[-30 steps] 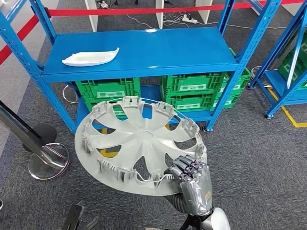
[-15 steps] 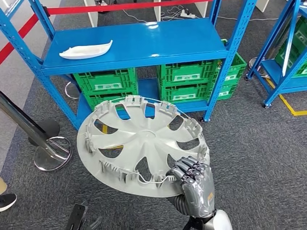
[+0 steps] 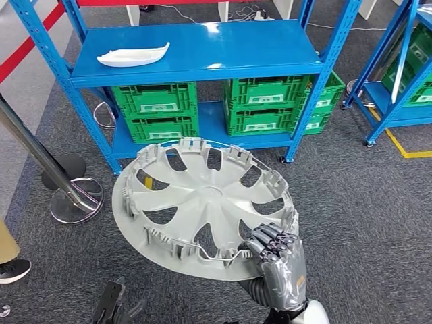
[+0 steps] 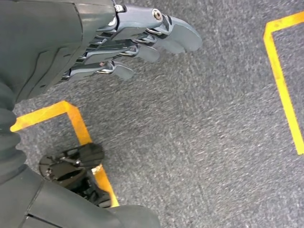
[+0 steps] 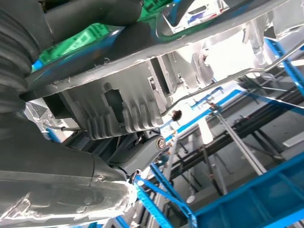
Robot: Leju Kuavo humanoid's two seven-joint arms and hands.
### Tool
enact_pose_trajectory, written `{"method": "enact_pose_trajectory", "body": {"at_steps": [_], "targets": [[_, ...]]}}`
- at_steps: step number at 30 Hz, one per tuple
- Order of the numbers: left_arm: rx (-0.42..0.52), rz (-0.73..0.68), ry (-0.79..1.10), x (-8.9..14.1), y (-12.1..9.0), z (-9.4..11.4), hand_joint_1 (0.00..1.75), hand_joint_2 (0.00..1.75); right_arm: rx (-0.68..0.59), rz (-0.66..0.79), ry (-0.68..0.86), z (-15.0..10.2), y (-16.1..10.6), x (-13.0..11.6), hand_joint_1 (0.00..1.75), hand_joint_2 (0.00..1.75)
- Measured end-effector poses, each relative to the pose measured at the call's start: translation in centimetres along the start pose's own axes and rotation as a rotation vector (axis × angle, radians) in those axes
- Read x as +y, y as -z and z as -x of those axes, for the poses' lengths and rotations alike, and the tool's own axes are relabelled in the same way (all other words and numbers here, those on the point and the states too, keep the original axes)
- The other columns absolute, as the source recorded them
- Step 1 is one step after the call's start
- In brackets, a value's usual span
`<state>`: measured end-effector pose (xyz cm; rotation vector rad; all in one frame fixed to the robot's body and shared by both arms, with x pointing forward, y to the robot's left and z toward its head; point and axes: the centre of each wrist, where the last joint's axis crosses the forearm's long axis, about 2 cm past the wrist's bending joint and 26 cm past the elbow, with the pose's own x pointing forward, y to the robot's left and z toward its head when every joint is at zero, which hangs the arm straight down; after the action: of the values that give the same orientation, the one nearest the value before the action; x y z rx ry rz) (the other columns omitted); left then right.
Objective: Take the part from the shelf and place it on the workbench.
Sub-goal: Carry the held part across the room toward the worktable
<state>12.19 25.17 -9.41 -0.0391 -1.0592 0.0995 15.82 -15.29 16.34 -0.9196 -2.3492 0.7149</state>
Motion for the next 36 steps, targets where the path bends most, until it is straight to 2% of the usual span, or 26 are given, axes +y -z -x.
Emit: {"method": "enact_pose_trajectory", "body": {"at_steps": [36], "targets": [[-0.008,0.020,0.015,-0.13,-0.33,0.31,0.00,1.75,0.021,0.004,-0.018,0.23,-0.47,-0.65,1.75,1.75]]}}
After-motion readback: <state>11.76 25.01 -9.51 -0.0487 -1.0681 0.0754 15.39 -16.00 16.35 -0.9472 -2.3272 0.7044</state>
